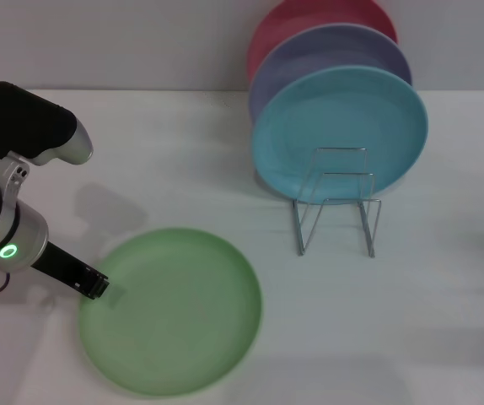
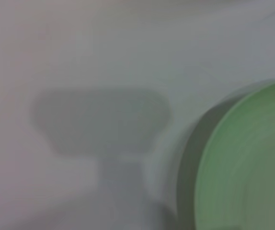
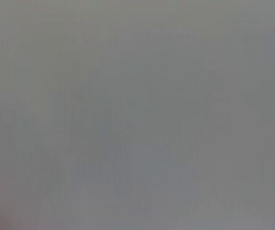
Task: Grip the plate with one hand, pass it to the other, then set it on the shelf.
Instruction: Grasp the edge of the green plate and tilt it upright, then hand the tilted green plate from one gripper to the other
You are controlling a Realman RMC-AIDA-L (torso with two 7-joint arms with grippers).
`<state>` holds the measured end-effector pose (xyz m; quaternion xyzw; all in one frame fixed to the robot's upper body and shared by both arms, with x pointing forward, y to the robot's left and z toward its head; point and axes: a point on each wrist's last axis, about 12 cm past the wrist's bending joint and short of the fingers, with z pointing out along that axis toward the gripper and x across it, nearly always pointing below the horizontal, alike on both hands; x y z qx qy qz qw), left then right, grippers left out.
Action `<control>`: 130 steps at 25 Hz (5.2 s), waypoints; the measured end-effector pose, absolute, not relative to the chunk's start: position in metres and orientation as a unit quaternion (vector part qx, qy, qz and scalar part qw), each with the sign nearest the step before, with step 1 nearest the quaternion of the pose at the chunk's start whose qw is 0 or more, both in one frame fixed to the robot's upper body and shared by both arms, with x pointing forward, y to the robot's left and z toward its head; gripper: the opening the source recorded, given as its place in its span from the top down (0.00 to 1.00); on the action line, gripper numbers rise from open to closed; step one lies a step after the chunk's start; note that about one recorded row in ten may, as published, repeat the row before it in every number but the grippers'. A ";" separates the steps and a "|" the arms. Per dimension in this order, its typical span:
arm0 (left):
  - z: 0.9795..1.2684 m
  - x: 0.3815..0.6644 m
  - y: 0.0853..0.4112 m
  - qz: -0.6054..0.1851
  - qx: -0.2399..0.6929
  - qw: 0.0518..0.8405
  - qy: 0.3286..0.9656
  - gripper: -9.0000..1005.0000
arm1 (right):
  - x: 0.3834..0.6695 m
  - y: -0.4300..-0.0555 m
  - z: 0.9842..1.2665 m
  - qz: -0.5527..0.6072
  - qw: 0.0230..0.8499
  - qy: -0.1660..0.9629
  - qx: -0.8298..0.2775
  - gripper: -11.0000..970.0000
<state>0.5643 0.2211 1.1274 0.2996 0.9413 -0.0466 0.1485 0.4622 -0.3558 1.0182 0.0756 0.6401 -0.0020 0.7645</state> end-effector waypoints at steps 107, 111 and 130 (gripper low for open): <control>1.248 0.555 0.223 -0.023 0.309 0.439 0.843 0.96 | 0.611 -0.106 1.195 0.239 0.443 0.807 -0.310 0.63; 1.249 0.554 0.221 -0.027 0.312 0.442 0.841 0.94 | 0.608 -0.111 1.194 0.238 0.447 0.805 -0.308 0.76; 1.260 0.549 0.221 0.003 0.318 0.512 0.798 0.53 | 0.596 -0.125 1.199 0.219 0.486 0.784 -0.318 0.92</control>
